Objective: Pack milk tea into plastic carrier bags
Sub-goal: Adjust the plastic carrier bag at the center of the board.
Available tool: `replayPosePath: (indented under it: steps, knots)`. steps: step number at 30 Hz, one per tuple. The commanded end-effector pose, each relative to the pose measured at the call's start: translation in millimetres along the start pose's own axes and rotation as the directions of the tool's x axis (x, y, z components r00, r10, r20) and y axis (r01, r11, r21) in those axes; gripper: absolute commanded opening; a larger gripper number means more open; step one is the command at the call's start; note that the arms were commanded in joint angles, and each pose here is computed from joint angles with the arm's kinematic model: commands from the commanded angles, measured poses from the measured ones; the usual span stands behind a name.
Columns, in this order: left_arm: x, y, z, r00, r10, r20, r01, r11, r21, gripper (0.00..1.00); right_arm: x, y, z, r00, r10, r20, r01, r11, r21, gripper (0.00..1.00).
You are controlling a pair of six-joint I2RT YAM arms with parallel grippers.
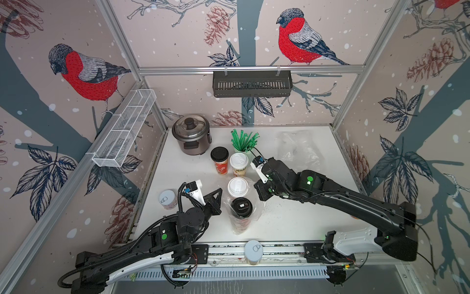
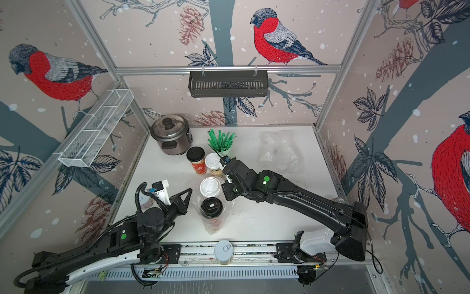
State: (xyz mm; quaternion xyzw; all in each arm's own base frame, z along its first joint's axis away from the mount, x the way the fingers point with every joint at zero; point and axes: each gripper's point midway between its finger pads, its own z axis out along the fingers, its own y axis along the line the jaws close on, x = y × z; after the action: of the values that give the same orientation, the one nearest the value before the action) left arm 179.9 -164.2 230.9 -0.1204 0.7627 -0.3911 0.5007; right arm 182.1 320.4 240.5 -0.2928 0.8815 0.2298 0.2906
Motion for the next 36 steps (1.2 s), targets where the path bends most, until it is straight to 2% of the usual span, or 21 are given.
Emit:
replayPosePath:
  steps: [1, 11, 17, 26, 36]
  knots:
    - [-13, -20, -2, 1.0, 0.004, 0.027, -0.006, 0.998, 0.059, 0.0, -12, -1, -11, 0.997, 0.019, 0.078, -0.019, 1.0, -0.002, 0.01]
    - [-15, -41, 2, 1.0, 0.024, 0.012, -0.025, 0.995, 0.094, 0.0, -6, -17, -38, 0.984, 0.103, 0.145, -0.104, 0.995, 0.002, 0.01]
    - [-9, -36, 7, 0.999, 0.043, -0.007, -0.043, 0.997, 0.059, 0.0, -11, -24, -59, 0.965, 0.144, 0.219, -0.143, 0.99, -0.021, 0.01]
    - [7, -23, 14, 0.999, 0.042, -0.03, -0.041, 0.999, 0.025, 0.0, 17, -54, -40, 0.961, 0.225, 0.161, -0.225, 0.974, -0.016, 0.01]
    - [14, -6, 18, 0.998, 0.066, -0.015, -0.066, 0.998, -0.013, 0.0, 23, -63, -26, 0.962, 0.234, 0.143, -0.233, 0.972, -0.022, 0.05]
